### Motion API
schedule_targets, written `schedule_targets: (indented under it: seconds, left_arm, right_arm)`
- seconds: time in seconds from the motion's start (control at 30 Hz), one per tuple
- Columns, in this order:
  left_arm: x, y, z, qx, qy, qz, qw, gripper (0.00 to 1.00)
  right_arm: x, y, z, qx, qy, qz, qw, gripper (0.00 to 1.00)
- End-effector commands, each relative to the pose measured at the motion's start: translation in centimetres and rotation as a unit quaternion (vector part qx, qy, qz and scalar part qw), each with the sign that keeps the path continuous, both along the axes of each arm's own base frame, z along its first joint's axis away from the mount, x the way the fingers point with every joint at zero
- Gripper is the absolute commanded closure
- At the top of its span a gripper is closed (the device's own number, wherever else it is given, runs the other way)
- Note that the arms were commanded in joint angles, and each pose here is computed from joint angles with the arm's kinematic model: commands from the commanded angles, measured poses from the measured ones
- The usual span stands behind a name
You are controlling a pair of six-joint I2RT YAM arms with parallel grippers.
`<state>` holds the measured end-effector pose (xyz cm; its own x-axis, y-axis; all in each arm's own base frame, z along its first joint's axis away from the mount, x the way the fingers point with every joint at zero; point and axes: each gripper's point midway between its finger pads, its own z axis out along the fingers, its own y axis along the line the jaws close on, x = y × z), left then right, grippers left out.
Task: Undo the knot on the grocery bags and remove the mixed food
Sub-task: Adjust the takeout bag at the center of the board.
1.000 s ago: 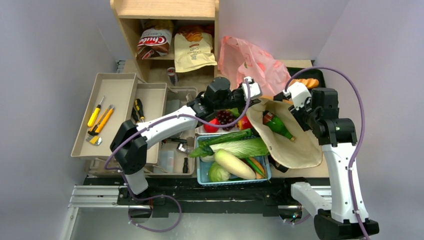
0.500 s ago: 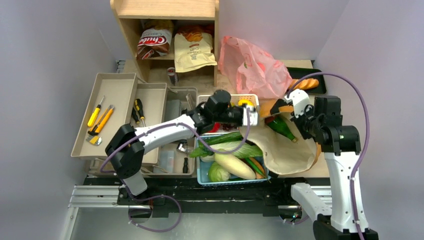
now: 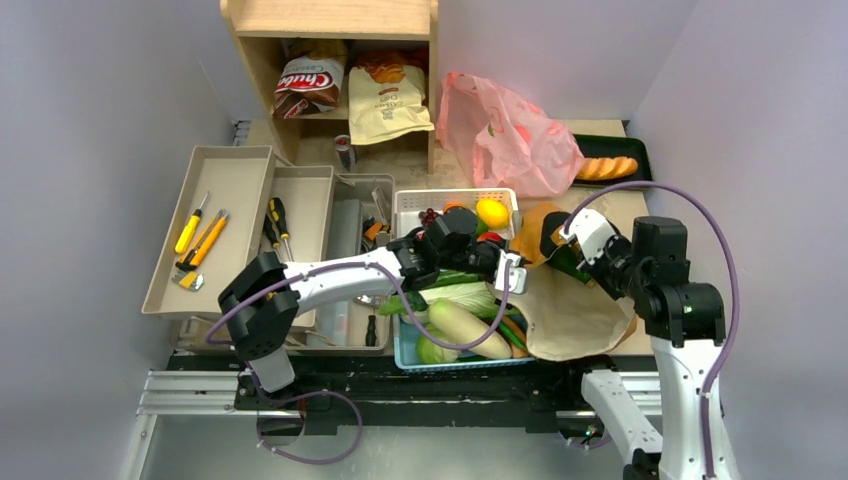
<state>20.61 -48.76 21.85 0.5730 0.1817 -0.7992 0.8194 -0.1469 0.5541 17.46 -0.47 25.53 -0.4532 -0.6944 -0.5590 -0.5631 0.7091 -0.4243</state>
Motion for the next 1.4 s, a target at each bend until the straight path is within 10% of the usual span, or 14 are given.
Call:
schedule_targets:
  seconds: [0.0,0.17,0.23,0.6,0.77,1.37]
  left_arm:
    - [1.1,-0.4,4.6,-0.068,-0.004,0.034,0.997,0.91]
    - [3.0,3.1,8.4,-0.111,0.051,0.069,0.99,0.19]
    - [3.9,4.3,10.2,-0.137,0.034,0.096,0.985,0.14]
    - [-6.2,0.7,10.0,-0.067,-0.086,-0.181,0.977,0.42]
    - [-4.5,-5.3,4.8,-0.008,-0.094,-0.147,0.985,0.56]
    - [4.4,-15.3,-7.3,0.071,-0.237,-0.041,0.968,0.56]
  right_arm:
    - [0.4,0.1,1.0,-0.016,-0.035,0.027,0.999,1.0]
    - [2.0,1.2,1.6,0.044,-0.008,-0.009,0.999,1.0]
    - [2.4,2.0,1.9,0.07,-0.002,-0.009,0.998,1.0]
    - [2.5,3.8,3.4,0.136,0.037,-0.024,0.99,1.0]
    - [1.7,4.4,3.7,0.148,0.039,-0.013,0.988,1.0]
    - [0.6,5.9,4.9,0.155,0.02,0.061,0.986,1.0]
